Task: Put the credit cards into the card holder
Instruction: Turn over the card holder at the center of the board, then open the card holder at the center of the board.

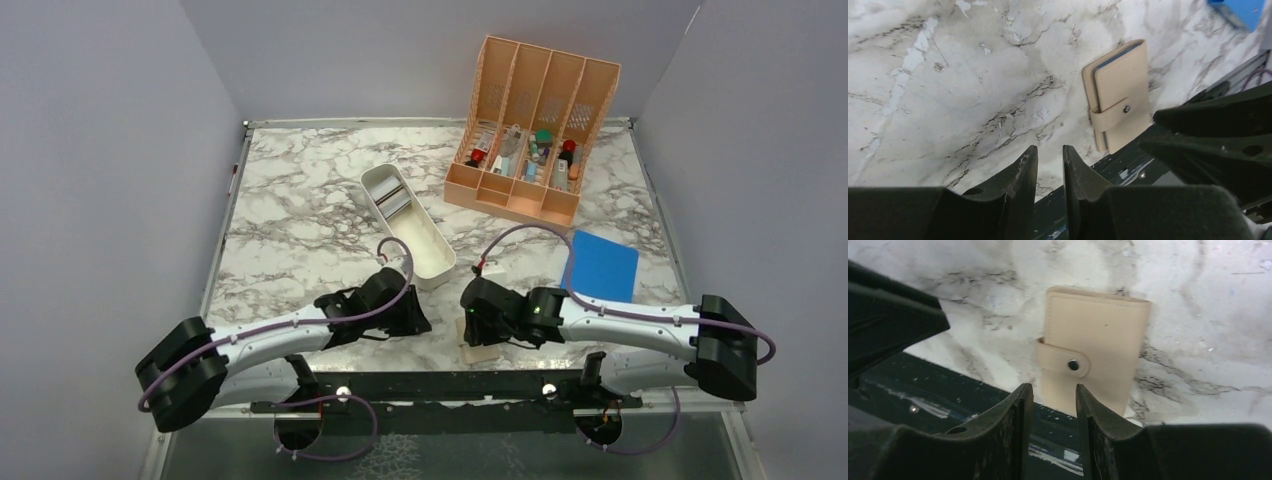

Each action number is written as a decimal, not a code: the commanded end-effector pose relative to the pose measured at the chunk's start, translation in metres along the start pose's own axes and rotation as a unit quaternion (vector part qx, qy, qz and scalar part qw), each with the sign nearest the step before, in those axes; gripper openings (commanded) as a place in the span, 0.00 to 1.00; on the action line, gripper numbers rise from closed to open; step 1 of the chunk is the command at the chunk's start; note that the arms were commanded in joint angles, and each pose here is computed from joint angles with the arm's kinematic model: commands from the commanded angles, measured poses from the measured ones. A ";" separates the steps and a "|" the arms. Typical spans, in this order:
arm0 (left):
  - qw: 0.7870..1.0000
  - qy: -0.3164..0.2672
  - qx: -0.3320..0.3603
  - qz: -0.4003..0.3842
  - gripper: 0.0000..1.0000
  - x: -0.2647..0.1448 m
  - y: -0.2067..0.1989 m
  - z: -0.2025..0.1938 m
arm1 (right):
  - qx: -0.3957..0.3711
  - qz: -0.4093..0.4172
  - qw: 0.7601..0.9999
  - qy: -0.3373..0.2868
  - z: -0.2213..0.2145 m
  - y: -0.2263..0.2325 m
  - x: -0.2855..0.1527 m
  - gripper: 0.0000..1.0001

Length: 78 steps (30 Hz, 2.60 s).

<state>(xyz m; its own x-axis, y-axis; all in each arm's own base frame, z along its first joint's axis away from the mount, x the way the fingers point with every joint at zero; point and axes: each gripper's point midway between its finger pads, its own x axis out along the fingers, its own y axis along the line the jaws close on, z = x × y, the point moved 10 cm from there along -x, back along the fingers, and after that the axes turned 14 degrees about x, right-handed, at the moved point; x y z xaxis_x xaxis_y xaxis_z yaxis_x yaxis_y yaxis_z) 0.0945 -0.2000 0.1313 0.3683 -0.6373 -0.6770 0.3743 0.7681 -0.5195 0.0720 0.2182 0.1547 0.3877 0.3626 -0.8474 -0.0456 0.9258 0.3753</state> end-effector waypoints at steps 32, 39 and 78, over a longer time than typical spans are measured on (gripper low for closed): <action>0.991 0.090 0.087 0.045 0.29 0.067 -0.062 -0.012 | 0.152 0.112 0.980 0.065 0.001 -0.070 0.035 0.37; 0.992 0.087 0.084 0.033 0.34 0.064 -0.065 -0.011 | 0.168 0.211 0.962 0.049 0.006 -0.057 0.018 0.02; 0.988 0.065 0.101 0.095 0.00 0.034 -0.055 -0.004 | 0.187 0.168 0.968 0.001 0.006 -0.070 0.011 0.01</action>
<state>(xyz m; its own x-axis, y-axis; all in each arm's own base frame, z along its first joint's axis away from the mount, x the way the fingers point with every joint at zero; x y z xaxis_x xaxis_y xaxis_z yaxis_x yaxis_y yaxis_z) 0.0828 -0.2851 0.1331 0.2765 -0.5389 -0.7957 0.5071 0.7851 -0.3555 0.0811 0.1593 0.1313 0.3778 0.7008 -0.6051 0.1697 0.5901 0.7893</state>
